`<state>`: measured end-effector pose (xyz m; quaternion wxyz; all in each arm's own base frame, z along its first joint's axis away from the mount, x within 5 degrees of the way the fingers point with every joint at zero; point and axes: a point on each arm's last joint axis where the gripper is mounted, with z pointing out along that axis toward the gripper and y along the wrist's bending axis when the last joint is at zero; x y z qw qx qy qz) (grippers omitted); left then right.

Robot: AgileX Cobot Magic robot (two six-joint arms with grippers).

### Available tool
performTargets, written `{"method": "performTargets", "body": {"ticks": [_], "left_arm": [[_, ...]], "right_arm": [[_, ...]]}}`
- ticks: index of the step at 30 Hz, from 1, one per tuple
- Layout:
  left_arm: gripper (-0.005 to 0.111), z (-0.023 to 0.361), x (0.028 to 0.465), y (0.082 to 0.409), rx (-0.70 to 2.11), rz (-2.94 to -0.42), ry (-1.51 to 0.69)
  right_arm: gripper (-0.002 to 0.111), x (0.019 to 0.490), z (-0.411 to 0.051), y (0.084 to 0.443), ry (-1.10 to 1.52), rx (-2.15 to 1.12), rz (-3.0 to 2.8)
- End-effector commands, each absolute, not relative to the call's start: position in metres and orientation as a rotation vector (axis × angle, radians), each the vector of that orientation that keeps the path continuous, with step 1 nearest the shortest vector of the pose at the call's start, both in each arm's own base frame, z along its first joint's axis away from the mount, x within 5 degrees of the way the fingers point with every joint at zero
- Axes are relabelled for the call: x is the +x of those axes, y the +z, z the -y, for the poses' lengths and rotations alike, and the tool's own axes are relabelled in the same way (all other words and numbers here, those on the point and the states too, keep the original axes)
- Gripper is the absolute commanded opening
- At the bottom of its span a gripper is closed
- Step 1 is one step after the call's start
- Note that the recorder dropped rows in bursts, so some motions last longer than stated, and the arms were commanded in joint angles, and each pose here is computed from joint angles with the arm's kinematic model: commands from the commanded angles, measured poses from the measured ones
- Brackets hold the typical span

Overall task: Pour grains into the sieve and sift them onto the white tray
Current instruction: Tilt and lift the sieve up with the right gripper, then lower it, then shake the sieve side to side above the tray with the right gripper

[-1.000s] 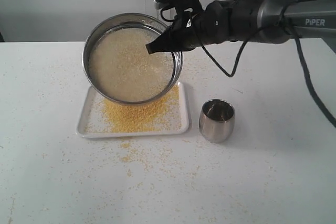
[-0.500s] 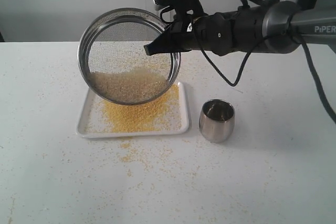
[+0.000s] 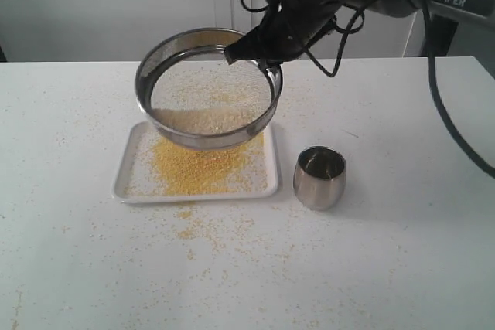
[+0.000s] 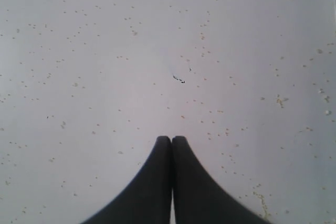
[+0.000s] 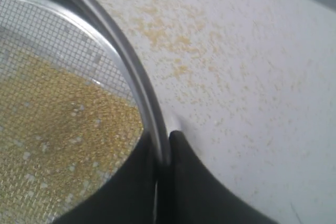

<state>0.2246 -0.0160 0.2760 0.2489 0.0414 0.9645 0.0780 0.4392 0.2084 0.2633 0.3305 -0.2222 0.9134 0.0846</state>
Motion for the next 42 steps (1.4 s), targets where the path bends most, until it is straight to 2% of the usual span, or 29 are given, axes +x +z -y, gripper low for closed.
{"method": "performTargets", "body": {"ticks": [1, 3, 5, 7, 9, 10, 12, 13, 14, 18, 20, 22, 24, 25, 26, 27, 28, 29, 31, 32, 33, 34, 36, 37, 38, 40, 41, 42], "left_arm": [[0.0, 0.015, 0.222, 0.275, 0.104, -2.635, 0.215], [0.0, 0.015, 0.222, 0.275, 0.104, -2.635, 0.215], [0.0, 0.015, 0.222, 0.275, 0.101, -2.635, 0.215], [0.0, 0.015, 0.222, 0.275, 0.101, -2.635, 0.215], [0.0, 0.015, 0.222, 0.275, 0.101, -2.635, 0.215], [0.0, 0.015, 0.222, 0.275, 0.101, -2.635, 0.215], [0.0, 0.015, 0.222, 0.275, 0.101, -2.635, 0.215], [0.0, 0.015, 0.222, 0.275, 0.101, -2.635, 0.215], [0.0, 0.015, 0.222, 0.275, 0.101, -2.635, 0.215], [0.0, 0.015, 0.222, 0.275, 0.101, -2.635, 0.215], [0.0, 0.015, 0.222, 0.275, 0.101, -2.635, 0.215], [0.0, 0.015, 0.222, 0.275, 0.101, -2.635, 0.215], [0.0, 0.015, 0.222, 0.275, 0.101, -2.635, 0.215], [0.0, 0.015, 0.222, 0.275, 0.101, -2.635, 0.215], [0.0, 0.015, 0.222, 0.275, 0.101, -2.635, 0.215], [0.0, 0.015, 0.222, 0.275, 0.101, -2.635, 0.215], [0.0, 0.015, 0.222, 0.275, 0.101, -2.635, 0.215], [0.0, 0.015, 0.222, 0.275, 0.101, -2.635, 0.215], [0.0, 0.015, 0.222, 0.275, 0.101, -2.635, 0.215], [0.0, 0.015, 0.222, 0.275, 0.101, -2.635, 0.215], [0.0, 0.015, 0.222, 0.275, 0.101, -2.635, 0.215], [0.0, 0.015, 0.222, 0.275, 0.101, -2.635, 0.215], [0.0, 0.015, 0.222, 0.275, 0.101, -2.635, 0.215], [0.0, 0.015, 0.222, 0.275, 0.101, -2.635, 0.215], [0.0, 0.015, 0.222, 0.275, 0.101, -2.635, 0.215], [0.0, 0.015, 0.222, 0.275, 0.101, -2.635, 0.215], [0.0, 0.015, 0.222, 0.275, 0.101, -2.635, 0.215], [0.0, 0.015, 0.222, 0.275, 0.101, -2.635, 0.215]], "right_arm": [[0.0, 0.458, -0.185, 0.244, 0.443, -0.33, -2.63], [0.0, 0.447, -0.2, 0.232, 0.52, -0.65, -2.655], [0.0, 0.436, -0.211, 0.225, 0.411, -1.066, -2.58], [0.0, 0.451, -0.199, 0.225, 0.206, -0.799, -2.604], [0.0, 0.467, -0.187, 0.23, 0.27, -0.265, -2.604], [0.0, 0.468, -0.19, 0.23, 0.347, -0.209, -2.589], [0.0, 0.456, -0.217, 0.23, 0.526, -0.56, -2.532], [0.0, 0.447, -0.227, 0.229, 0.551, -0.858, -2.464], [0.0, 0.44, -0.234, 0.229, 0.561, -1.006, -2.435], [0.0, 0.454, -0.229, 0.235, 0.513, -0.618, -2.483], [0.0, 0.453, -0.231, 0.235, 0.538, -0.6, -2.486], [0.0, 0.44, -0.243, 0.232, 0.497, -0.881, -2.45], [0.0, 0.437, -0.242, 0.233, 0.302, -1.159, -2.35], [0.0, 0.446, -0.234, 0.235, 0.201, -1.013, -2.369], [0.0, 0.458, -0.222, 0.238, 0.191, -0.671, -2.432], [0.0, 0.465, -0.214, 0.24, 0.288, -0.304, -2.478], [0.0, 0.465, -0.217, 0.24, 0.387, -0.231, -2.49], [0.0, 0.461, -0.225, 0.239, 0.429, -0.401, -2.472], [0.0, 0.438, -0.25, 0.233, 0.503, -0.986, -2.38], [0.0, 0.433, -0.254, 0.231, 0.486, -1.116, -2.354], [0.0, 0.435, -0.251, 0.23, 0.413, -1.125, -2.354], [0.0, 0.444, -0.243, 0.23, 0.333, -0.963, -2.396], [0.0, 0.462, -0.22, 0.231, 0.364, -0.358, -2.52], [0.0, 0.464, -0.219, 0.229, 0.411, -0.267, -2.534], [0.0, 0.461, -0.224, 0.228, 0.456, -0.39, -2.525], [0.0, 0.443, -0.237, 0.223, 0.432, -1.056, -2.404], [0.0, 0.443, -0.234, 0.225, 0.38, -1.112, -2.39], [0.0, 0.455, -0.222, 0.226, 0.356, -0.749, -2.494]]}}
